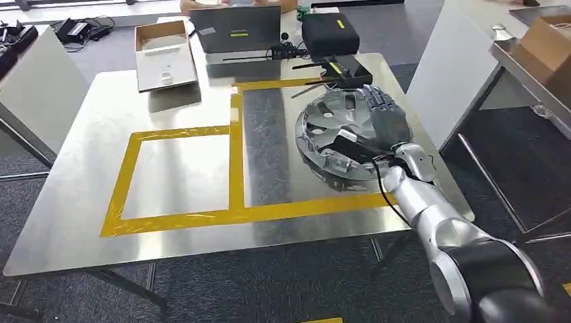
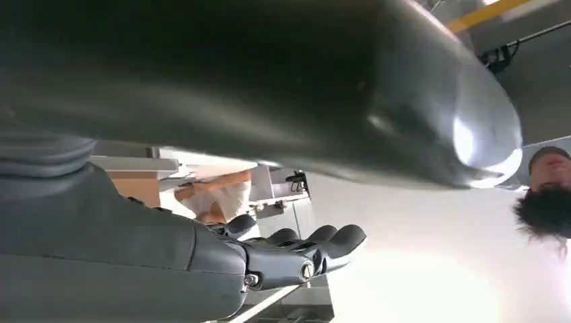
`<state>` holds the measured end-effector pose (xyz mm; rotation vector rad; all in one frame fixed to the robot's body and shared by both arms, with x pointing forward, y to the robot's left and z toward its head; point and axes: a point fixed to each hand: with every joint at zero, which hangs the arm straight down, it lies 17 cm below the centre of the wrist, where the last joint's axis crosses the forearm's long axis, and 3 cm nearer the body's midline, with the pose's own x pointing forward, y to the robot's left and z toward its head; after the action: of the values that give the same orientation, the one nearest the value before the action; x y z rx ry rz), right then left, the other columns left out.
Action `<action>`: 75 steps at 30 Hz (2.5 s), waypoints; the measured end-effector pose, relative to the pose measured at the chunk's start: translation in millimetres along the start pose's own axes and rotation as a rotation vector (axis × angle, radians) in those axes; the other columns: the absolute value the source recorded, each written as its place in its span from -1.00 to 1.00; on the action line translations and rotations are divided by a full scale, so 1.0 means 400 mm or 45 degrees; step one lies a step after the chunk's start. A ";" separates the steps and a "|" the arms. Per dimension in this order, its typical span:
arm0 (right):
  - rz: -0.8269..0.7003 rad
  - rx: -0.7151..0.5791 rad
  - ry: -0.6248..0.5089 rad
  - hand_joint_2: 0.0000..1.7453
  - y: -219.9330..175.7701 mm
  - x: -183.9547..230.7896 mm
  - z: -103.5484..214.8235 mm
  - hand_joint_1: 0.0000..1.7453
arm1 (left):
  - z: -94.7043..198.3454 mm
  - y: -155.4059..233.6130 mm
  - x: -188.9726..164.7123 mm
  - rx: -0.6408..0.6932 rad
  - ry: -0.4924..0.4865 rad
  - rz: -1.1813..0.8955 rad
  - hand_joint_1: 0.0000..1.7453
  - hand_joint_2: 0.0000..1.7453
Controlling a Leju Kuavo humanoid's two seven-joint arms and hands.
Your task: Take the parts from the cabinet and place them on the table.
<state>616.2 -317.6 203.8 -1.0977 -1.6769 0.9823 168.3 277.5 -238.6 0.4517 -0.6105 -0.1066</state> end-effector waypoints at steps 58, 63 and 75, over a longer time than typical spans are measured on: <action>-0.005 0.023 0.065 -1.00 0.029 -0.106 0.088 -1.00 | -0.011 -0.006 0.026 -0.031 -0.019 -0.049 -1.00 -1.00; 0.007 0.016 0.066 -1.00 0.018 -0.116 0.087 -1.00 | -0.015 -0.011 0.041 -0.039 -0.027 -0.046 -1.00 -1.00; 0.015 0.018 0.081 -1.00 0.015 -0.138 0.100 -1.00 | -0.008 -0.026 0.041 -0.052 -0.023 -0.045 -1.00 -1.00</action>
<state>592.3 -373.8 172.7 -1.1193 -1.6122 0.9555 183.8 265.6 -236.7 0.4227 -0.6171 -0.1563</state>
